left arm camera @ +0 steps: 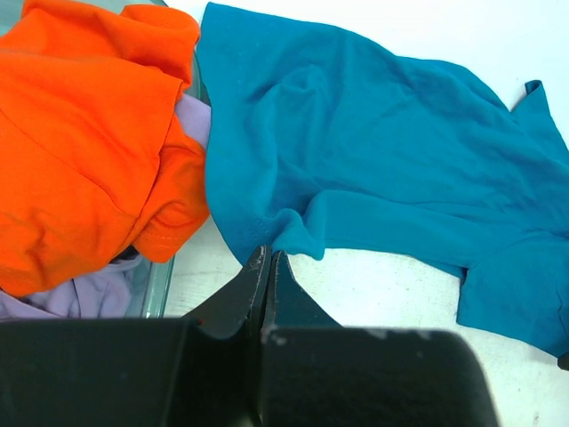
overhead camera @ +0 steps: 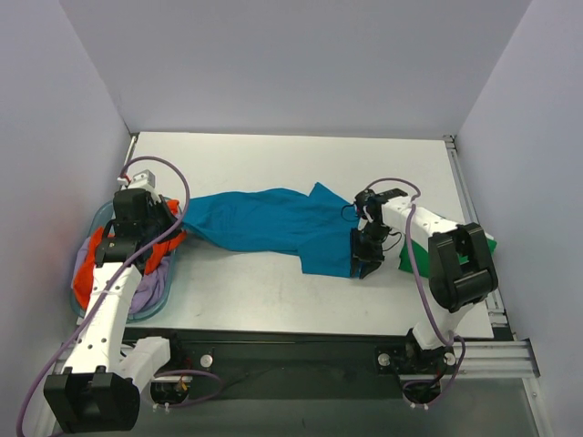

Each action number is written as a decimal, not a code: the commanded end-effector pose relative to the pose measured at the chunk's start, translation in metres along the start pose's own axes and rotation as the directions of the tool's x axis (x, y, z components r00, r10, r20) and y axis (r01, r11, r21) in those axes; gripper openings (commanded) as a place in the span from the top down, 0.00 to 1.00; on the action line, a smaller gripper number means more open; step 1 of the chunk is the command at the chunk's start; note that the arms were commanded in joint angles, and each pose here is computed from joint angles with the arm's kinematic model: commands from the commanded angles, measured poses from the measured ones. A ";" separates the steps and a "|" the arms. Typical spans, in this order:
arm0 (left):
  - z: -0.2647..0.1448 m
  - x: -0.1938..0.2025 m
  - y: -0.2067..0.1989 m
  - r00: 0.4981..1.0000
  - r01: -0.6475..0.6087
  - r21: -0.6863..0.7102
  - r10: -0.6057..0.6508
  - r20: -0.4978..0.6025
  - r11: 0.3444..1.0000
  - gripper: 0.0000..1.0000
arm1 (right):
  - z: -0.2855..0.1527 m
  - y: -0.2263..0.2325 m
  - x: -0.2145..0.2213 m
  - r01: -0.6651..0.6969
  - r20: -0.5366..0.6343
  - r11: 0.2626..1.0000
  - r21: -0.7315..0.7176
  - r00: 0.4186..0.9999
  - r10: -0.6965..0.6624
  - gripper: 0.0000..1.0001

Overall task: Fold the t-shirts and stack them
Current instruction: Flatten out the tshirt

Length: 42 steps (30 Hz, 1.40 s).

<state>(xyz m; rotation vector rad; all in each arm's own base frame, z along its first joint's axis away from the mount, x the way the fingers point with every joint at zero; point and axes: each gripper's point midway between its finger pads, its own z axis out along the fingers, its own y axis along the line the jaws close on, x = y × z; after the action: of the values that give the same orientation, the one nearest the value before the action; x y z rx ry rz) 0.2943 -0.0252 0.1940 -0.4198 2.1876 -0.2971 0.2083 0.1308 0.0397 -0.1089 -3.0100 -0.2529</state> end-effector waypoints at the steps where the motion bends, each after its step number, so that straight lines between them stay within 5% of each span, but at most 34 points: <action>1: -0.005 -0.010 -0.001 0.999 -0.024 0.000 0.024 0.039 1.000 1.00 | -0.006 0.002 0.006 0.019 -0.035 1.000 0.017 0.999 -0.018 0.73; 14: -0.003 -0.012 -0.001 0.999 -0.028 -0.004 0.028 0.039 1.000 1.00 | 0.004 0.006 0.006 0.030 -0.079 1.000 0.007 0.996 -0.030 0.80; 18: -0.003 -0.011 0.000 0.999 -0.030 -0.006 0.030 0.037 1.000 1.00 | 0.006 0.006 0.007 0.027 -0.089 1.000 0.014 0.996 -0.026 1.00; 25: -0.005 -0.017 -0.001 0.998 -0.028 -0.006 0.028 0.048 1.000 1.00 | -0.014 0.006 -0.001 0.029 -0.020 0.999 0.028 0.999 -0.028 1.00; 36: -0.014 -0.087 -0.037 0.982 -0.002 0.078 -0.013 0.191 0.997 1.00 | -0.157 0.032 -0.059 -0.010 0.350 0.991 -0.131 0.935 0.056 1.00; 42: -0.052 -0.154 -0.065 0.930 0.004 0.142 -0.056 0.363 0.990 1.00 | -0.274 0.031 -0.084 0.052 0.643 0.976 -0.210 0.759 0.098 1.00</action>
<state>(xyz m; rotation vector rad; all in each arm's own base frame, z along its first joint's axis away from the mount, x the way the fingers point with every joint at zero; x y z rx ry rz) 0.3398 -0.0229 0.2773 -0.4144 2.0156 -0.3190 0.3353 0.1269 0.2488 -0.2933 -3.5339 -0.6444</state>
